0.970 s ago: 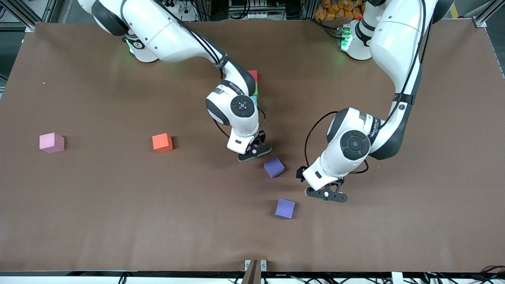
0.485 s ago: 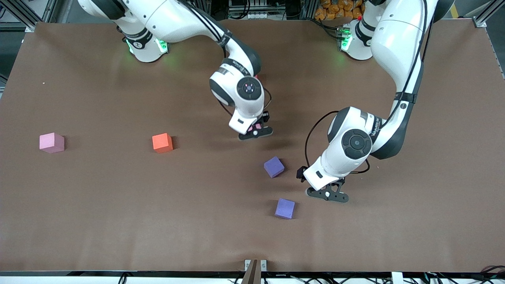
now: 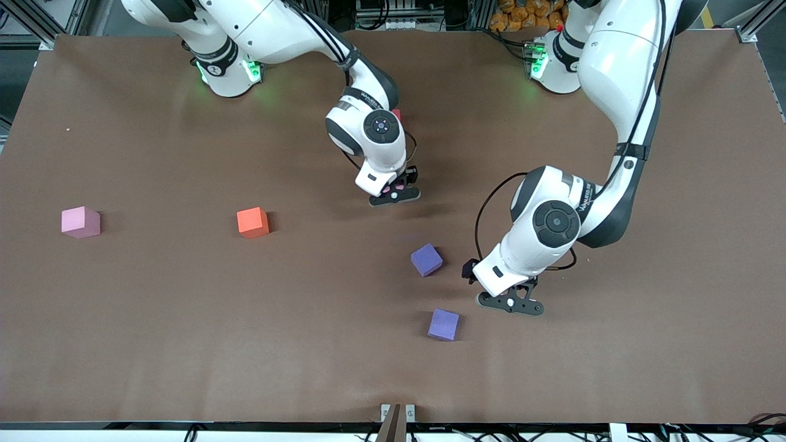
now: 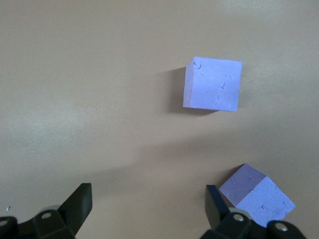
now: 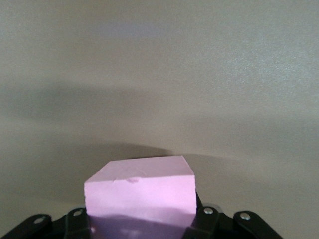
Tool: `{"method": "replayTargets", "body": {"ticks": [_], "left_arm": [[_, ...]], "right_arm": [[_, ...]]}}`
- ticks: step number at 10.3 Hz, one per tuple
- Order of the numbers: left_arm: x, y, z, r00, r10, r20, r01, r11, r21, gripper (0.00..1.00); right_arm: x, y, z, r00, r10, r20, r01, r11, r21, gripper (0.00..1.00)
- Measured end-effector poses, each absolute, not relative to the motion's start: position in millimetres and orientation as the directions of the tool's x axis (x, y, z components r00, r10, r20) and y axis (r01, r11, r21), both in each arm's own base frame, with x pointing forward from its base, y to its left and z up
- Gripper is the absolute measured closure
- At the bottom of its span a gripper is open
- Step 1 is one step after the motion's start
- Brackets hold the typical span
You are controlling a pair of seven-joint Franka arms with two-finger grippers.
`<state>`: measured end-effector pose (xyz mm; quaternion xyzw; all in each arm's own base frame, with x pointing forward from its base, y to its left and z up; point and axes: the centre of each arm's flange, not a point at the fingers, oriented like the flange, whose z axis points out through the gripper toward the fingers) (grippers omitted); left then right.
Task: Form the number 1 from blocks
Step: 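Place the light pink cube next to the cyan cube with the right gripper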
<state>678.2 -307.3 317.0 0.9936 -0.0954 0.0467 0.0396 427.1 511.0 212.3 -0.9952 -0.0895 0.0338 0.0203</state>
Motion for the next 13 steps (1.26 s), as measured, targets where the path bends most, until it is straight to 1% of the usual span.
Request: {"method": "replayTargets", "body": {"ticks": [7,11,13], "left_arm": [[664,-337,318,0.978,-0.188,0.090,-0.197,-0.975,0.103,0.00],[653,-356,313,0.974,-0.213,0.080,-0.221,-0.969,0.108,0.00],[654,-354,312,0.977,-0.198,0.074,-0.206,-0.971,0.120,0.00]], "right_arm": [[409,518,204,0.981,0.182,-0.059,0.181,-0.983,-0.028,0.36],[408,517,199,0.983,0.177,-0.049,0.176,-0.984,-0.030,0.36],[408,516,194,0.984,0.175,-0.045,0.173,-0.984,-0.036,0.36]]}}
